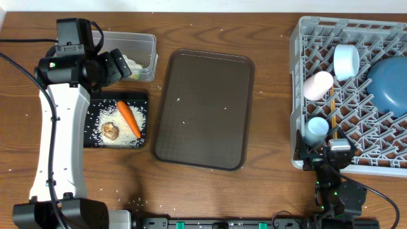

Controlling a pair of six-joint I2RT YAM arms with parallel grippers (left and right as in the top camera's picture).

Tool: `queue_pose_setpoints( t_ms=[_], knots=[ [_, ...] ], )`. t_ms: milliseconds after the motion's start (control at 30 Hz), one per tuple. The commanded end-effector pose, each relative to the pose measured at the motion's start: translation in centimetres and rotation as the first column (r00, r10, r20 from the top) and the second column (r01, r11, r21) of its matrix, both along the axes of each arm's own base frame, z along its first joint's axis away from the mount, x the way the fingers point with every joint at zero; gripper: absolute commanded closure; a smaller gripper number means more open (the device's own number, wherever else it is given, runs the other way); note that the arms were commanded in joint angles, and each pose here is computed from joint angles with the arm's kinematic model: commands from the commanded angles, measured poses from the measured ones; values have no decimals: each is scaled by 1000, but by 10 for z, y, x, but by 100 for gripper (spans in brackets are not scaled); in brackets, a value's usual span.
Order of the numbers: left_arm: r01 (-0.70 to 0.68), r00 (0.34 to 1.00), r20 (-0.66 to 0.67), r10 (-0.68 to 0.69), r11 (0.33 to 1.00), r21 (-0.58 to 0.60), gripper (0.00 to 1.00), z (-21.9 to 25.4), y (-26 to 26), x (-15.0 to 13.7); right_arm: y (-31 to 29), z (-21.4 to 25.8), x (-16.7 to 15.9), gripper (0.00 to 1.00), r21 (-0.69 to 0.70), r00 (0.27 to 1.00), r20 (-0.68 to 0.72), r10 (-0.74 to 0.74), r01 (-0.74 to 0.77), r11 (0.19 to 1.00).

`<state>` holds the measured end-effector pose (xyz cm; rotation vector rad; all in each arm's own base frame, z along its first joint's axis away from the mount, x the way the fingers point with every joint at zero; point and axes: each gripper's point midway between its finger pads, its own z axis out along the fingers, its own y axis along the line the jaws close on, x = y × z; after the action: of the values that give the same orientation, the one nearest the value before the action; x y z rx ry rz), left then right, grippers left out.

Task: Sort waste into correct bins and load items into the dishwasher rack

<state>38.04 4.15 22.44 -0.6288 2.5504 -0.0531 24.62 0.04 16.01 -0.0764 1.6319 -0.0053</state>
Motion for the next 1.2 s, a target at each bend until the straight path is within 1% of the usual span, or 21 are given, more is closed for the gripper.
queue_pose_setpoints(
  t_ms=[0,167,200,267,333,433,467,533,633,733,867,1000,1167],
  knots=[
    [-6,1000,9,6,1000,6,2,4,2,2,2,0,0,1,-2,1000,2,4,-4,1000],
    [-2,1000,0,2,1000,14,2,2,3,0,2,0,0,1,-2,1000,2,4,-4,1000],
    [22,1000,-7,-22,1000,19,2,0,1,0,1,0,0,1,-3,1000,2,4,-4,1000],
    [116,993,-20,-115,993,30,2,-5,-6,-2,2,0,0,1,-2,1000,2,4,-4,1000],
    [251,968,-2,-252,967,49,2,-9,-17,-1,2,0,0,1,-2,1000,2,4,-4,1000],
    [409,904,97,-416,909,85,2,-7,-35,0,2,0,0,1,-2,1000,2,4,-4,1000],
    [430,888,135,-440,897,100,2,-7,-39,-1,2,0,0,1,-2,1000,1,4,-4,1000],
    [426,871,205,-446,894,137,2,-11,-40,-8,2,0,0,1,-2,1000,1,4,-4,1000],
    [401,837,314,-448,893,205,2,-20,-41,-26,2,0,0,1,-3,1000,1,4,-4,1000],
    [378,776,417,-473,878,294,2,-31,-43,-51,2,0,0,1,-2,1000,1,4,-4,1000],
    [325,698,529,-483,872,367,2,-47,-45,-84,2,0,0,1,-3,1000,1,4,-4,1000],
    [286,642,592,-487,869,405,2,-66,-47,-108,2,0,0,1,-2,1000,1,4,-4,1000],
    [257,613,622,-487,868,425,2,-89,-47,-123,2,0,0,1,-3,1000,1,4,-4,1000]
  ],
)
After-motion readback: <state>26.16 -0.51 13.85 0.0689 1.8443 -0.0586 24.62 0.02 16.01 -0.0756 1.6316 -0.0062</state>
